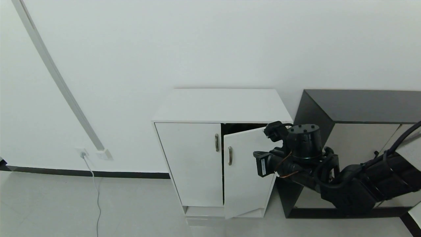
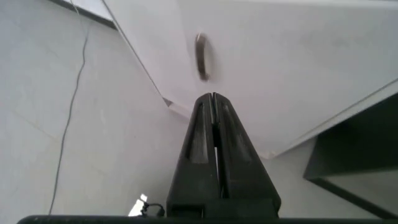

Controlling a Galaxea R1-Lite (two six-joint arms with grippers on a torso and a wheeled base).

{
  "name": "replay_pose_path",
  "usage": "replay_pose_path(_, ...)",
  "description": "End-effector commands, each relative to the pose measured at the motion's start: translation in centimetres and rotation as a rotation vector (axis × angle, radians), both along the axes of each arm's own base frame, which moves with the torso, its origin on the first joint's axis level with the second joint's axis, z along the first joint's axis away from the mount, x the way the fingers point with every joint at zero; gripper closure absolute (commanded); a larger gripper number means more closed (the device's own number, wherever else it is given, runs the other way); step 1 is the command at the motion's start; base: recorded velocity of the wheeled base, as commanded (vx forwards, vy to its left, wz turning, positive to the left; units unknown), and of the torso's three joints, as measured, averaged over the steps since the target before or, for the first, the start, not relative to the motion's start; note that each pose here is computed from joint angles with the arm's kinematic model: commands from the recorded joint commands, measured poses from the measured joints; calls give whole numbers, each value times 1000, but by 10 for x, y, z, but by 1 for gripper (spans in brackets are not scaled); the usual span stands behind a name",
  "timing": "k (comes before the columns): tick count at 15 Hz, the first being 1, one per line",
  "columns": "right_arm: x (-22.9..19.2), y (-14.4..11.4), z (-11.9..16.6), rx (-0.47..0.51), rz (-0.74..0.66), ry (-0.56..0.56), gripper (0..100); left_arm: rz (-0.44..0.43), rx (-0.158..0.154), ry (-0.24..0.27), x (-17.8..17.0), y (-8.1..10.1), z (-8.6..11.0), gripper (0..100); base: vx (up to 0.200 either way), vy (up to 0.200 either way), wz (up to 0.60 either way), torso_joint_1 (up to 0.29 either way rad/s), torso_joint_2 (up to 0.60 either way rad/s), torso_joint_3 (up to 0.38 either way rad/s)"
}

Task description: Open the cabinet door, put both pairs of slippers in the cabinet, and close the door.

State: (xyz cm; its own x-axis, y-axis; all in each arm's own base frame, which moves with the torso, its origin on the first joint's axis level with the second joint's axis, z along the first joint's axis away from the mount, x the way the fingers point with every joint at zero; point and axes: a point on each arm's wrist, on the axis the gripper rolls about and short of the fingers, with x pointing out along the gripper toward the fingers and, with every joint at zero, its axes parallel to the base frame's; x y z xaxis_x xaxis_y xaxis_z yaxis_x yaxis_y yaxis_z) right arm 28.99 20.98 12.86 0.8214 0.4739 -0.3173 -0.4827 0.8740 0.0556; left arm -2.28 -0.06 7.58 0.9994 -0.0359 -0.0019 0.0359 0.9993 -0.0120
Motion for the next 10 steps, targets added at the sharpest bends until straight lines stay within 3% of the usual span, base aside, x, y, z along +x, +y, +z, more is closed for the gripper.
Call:
replay_pose_path(1, -9, -7, -6, -9, 5, 13, 100, 1, 0, 0, 0, 0, 0, 100, 0, 0, 0, 0, 0, 0)
replay_pose_path(9, -64, -34, -35, -52, 90, 66, 100, 1, 1, 0, 0, 0, 0, 100, 0, 0, 0, 0, 0, 0)
replay_pose_path(10, -69, -35, -38, -51, 97, 62, 100, 1, 1, 1, 0, 0, 0, 100, 200, 0, 0, 2, 2, 2)
